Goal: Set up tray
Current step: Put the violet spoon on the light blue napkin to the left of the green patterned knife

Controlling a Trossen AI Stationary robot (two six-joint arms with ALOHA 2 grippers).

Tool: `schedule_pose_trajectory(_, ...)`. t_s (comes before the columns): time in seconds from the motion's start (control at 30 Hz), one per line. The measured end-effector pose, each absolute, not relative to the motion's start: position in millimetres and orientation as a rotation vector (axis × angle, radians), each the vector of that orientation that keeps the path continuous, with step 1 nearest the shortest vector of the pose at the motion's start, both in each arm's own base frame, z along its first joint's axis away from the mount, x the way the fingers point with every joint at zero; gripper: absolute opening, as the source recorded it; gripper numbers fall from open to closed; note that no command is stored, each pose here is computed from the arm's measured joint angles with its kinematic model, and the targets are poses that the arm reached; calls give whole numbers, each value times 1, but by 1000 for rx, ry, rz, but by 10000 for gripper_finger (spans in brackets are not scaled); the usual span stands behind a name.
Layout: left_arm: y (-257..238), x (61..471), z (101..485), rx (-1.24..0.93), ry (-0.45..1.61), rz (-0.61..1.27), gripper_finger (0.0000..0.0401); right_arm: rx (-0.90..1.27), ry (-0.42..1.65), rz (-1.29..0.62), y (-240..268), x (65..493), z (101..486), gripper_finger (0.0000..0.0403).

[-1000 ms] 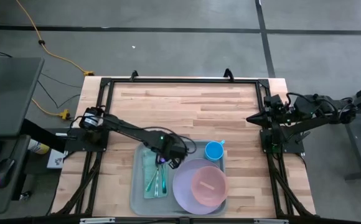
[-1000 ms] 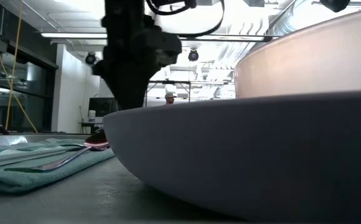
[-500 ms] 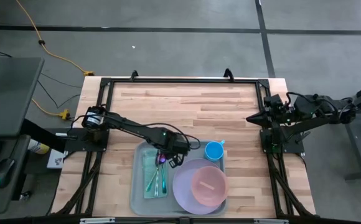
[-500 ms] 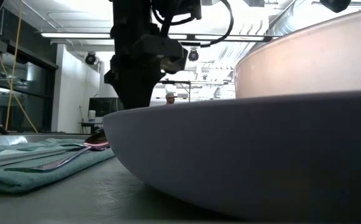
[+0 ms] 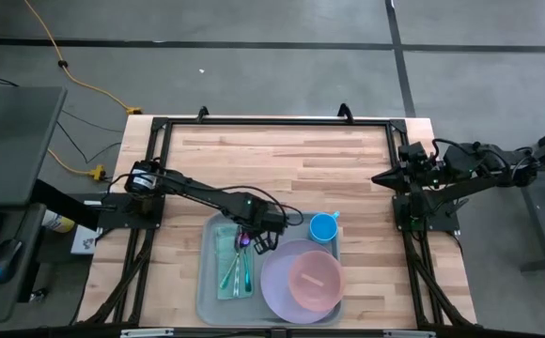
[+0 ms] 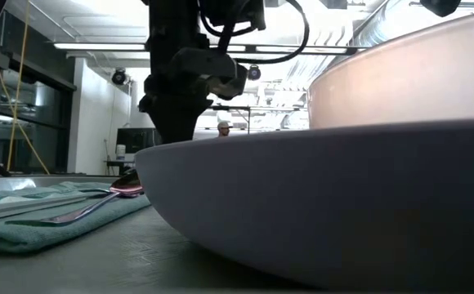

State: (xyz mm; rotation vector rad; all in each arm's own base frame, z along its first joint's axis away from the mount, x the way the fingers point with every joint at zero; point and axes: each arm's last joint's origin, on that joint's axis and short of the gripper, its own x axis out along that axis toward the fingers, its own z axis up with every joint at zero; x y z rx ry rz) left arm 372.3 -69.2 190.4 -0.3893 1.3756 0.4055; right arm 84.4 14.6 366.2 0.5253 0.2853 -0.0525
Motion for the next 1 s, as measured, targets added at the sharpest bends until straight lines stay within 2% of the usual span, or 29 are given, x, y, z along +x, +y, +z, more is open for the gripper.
schedule_pose_trajectory(0.07,-69,372,189,-390,1390,406,63,526,285,-53,15,84,366,0)
schedule_pose_trajectory(0.17,-70,371,187,-394,1408,402,73,525,285,-53,15,84,366,0)
schedule_pose_trajectory(0.43,-71,378,175,-398,1404,394,20,524,286,-56,14,84,366,0)
schedule_pose_trajectory(0.53,-72,379,169,-395,1433,377,13,525,285,-56,14,84,366,0)
schedule_pose_trajectory(0.63,-72,375,165,-405,1487,381,30,525,285,-56,14,84,366,0)
schedule_pose_trajectory(0.8,-71,375,173,-401,1464,422,64,523,286,-61,14,84,366,0)
schedule_pose_trajectory(1.0,-70,373,184,-373,1497,441,54,514,282,-73,14,84,366,0)
